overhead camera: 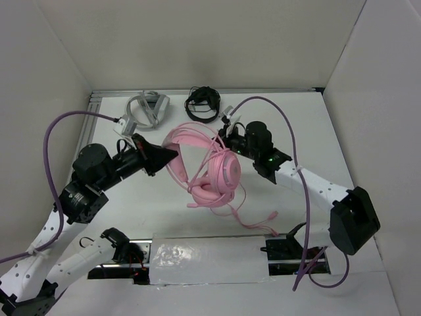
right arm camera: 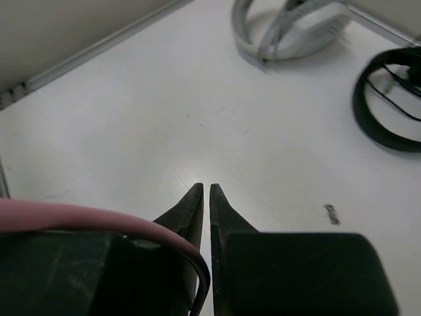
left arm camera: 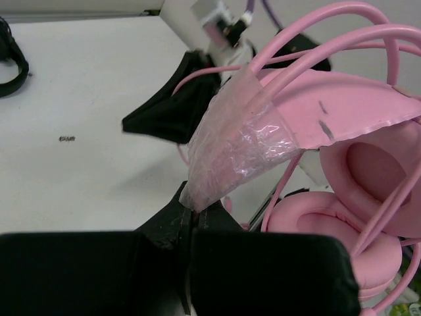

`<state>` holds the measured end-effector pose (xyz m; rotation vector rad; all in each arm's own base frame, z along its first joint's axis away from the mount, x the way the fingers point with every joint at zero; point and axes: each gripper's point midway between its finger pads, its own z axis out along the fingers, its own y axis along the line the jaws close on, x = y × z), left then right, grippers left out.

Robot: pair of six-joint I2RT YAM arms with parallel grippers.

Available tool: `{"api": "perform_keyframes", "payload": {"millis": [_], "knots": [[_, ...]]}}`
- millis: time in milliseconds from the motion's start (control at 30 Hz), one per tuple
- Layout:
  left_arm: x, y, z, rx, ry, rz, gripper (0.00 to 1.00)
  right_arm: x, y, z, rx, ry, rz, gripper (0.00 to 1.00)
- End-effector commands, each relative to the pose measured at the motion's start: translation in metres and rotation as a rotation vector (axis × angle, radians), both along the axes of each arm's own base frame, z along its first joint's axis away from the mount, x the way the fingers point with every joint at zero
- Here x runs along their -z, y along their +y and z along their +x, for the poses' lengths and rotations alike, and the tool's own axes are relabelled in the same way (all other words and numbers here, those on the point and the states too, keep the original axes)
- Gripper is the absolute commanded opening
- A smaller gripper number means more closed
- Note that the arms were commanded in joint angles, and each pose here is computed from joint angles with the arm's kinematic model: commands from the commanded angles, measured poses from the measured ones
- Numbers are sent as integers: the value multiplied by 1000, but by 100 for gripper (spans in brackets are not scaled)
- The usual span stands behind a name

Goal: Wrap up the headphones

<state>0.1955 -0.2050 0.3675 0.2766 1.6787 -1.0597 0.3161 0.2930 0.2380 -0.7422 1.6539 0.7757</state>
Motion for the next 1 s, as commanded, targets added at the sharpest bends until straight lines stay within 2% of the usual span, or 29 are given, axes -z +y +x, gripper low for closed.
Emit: {"api": "perform_keyframes", "payload": {"millis": [0,167,267,500,767,867,967], "knots": [[-81,-1,-6,5,-106,-207,0,-23,43,-16,-152,-42,145,16],[-101,10,11,-107,-97,-252,0,-4,86,-35,-248,18,164,19],[-114,21,16,-175,-103,-277,0,16,95,-42,-266,67,171,20],[-139,49,30,-348,-125,-373,0,60,105,-76,-335,171,149,22],[-152,82,72,-631,-118,-387,0,103,102,-124,-382,265,98,23],[-168,95,77,-703,-153,-413,0,116,111,-151,-471,299,85,21],[-176,97,87,-747,-176,-385,0,123,116,-173,-525,309,61,15]]}}
